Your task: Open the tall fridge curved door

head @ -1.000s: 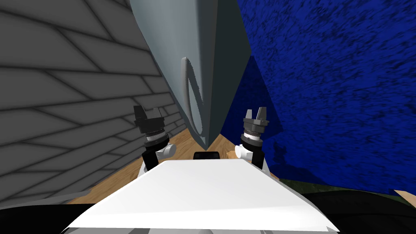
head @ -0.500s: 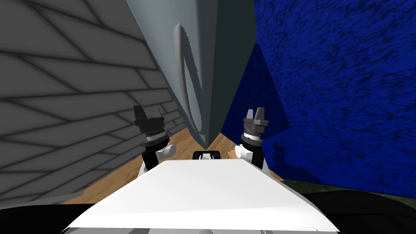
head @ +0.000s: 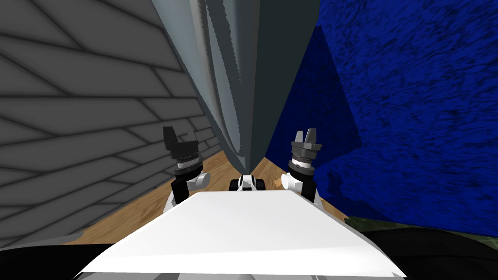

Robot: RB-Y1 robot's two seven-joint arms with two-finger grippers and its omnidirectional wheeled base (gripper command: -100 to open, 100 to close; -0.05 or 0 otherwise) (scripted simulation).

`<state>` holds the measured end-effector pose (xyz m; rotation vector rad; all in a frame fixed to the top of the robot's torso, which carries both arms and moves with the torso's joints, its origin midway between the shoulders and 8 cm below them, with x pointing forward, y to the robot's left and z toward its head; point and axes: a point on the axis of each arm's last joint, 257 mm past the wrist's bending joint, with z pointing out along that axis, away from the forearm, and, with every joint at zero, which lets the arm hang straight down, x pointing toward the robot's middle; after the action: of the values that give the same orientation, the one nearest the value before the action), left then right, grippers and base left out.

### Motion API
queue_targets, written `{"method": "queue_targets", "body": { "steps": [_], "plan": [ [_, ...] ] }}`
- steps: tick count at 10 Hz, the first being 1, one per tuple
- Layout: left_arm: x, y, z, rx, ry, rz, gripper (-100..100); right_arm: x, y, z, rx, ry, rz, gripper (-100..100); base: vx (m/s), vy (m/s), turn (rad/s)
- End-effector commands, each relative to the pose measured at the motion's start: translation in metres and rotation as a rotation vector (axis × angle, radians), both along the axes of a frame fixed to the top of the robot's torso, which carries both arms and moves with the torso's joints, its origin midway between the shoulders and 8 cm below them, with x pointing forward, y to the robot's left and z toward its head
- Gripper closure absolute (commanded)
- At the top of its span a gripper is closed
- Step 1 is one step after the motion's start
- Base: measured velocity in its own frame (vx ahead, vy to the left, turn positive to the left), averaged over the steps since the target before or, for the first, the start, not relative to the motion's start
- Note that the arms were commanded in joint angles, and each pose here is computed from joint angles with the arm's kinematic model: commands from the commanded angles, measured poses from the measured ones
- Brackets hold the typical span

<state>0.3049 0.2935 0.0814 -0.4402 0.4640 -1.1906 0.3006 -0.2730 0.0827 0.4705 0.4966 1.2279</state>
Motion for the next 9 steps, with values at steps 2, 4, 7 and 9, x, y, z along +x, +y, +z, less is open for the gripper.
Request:
{"method": "queue_targets", "body": {
  "steps": [2, 4, 7, 9],
  "plan": [
    [0.016, -0.006, -0.021, 0.075, 0.051, -0.016, -100, 0.0, 0.0, 0.0, 0.0, 0.0, 0.0, 0, 0.002, -0.025, 0.001],
    [0.026, -0.007, -0.037, 0.103, 0.082, -0.014, -100, 0.0, 0.0, 0.0, 0.0, 0.0, 0.0, 0, -0.004, -0.035, 0.001],
    [0.038, -0.005, -0.061, 0.122, 0.126, -0.006, -100, 0.0, 0.0, 0.0, 0.0, 0.0, 0.0, 0, 0.002, -0.035, 0.001],
    [0.048, -0.004, -0.082, 0.139, 0.164, 0.003, -100, 0.0, 0.0, 0.0, 0.0, 0.0, 0.0, 0, -0.004, -0.027, 0.001]
  ]
}}
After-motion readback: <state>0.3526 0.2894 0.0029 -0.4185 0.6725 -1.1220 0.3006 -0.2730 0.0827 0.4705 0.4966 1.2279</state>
